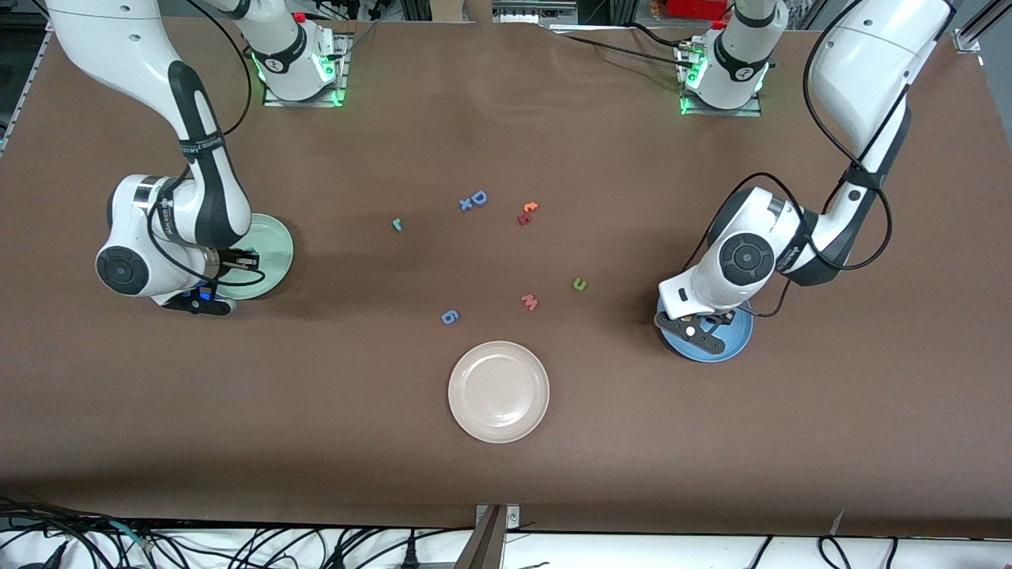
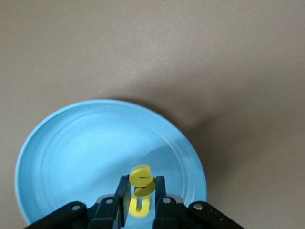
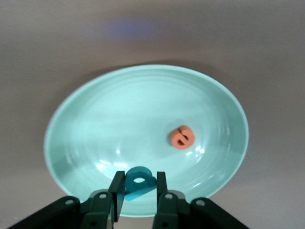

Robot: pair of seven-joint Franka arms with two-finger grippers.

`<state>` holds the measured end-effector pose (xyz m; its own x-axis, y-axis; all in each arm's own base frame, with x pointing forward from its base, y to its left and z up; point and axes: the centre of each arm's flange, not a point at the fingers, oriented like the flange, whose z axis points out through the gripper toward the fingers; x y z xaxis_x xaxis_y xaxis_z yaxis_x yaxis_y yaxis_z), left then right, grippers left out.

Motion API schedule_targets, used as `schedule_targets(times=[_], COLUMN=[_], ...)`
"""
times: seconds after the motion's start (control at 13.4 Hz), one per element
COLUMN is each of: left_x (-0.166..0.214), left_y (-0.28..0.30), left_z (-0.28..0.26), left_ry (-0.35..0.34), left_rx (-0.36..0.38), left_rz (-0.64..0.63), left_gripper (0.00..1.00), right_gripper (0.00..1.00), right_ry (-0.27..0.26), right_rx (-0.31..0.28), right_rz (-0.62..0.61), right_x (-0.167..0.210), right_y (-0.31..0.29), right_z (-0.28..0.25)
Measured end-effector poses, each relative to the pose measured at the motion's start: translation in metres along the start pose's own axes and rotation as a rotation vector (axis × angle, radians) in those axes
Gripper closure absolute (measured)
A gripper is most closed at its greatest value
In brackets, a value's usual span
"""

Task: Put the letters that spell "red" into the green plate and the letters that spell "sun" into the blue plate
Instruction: 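Release both letters onto the plates and lift both grippers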

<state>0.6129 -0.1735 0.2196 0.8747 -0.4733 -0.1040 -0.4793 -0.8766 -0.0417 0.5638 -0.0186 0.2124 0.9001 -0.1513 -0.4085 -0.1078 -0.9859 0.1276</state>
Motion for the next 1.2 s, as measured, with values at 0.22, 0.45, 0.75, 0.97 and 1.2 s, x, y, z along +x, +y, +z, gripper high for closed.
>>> schedule_targets(times=[0.22, 0.45, 0.75, 0.97, 1.2], left_x=[0.004, 0.004, 0.012, 0.019, 0.020], left_y=[0.000, -0.003, 0.027, 0.081, 0.147], left_z=[0.010, 0.009, -0.011, -0.028, -0.028], left_ry=[0.011, 0.013, 0.027, 0.044, 0.036], left_rx=[-0.012, -0.011, -0.022, -0.039, -0.035], left_rz=[0.000, -0.005, 0.024, -0.009, -0.010], left_gripper=[0.61, 0.31, 0.00, 0.00, 0.00], right_gripper=[0.69, 0.69, 0.52, 0.20, 0.01], right_ry=[-0.035, -0.071, -0.084, -0.075, -0.060], right_rx=[-0.002, -0.004, -0.007, -0.006, 0.005], right_rz=[0.072, 0.157, 0.189, 0.193, 0.181], right_x=[-0.006, -0.013, -0.016, -0.014, -0.010], right_y=[0.021, 0.034, 0.034, 0.034, 0.029], right_z=[0.016, 0.032, 0.039, 0.035, -0.004])
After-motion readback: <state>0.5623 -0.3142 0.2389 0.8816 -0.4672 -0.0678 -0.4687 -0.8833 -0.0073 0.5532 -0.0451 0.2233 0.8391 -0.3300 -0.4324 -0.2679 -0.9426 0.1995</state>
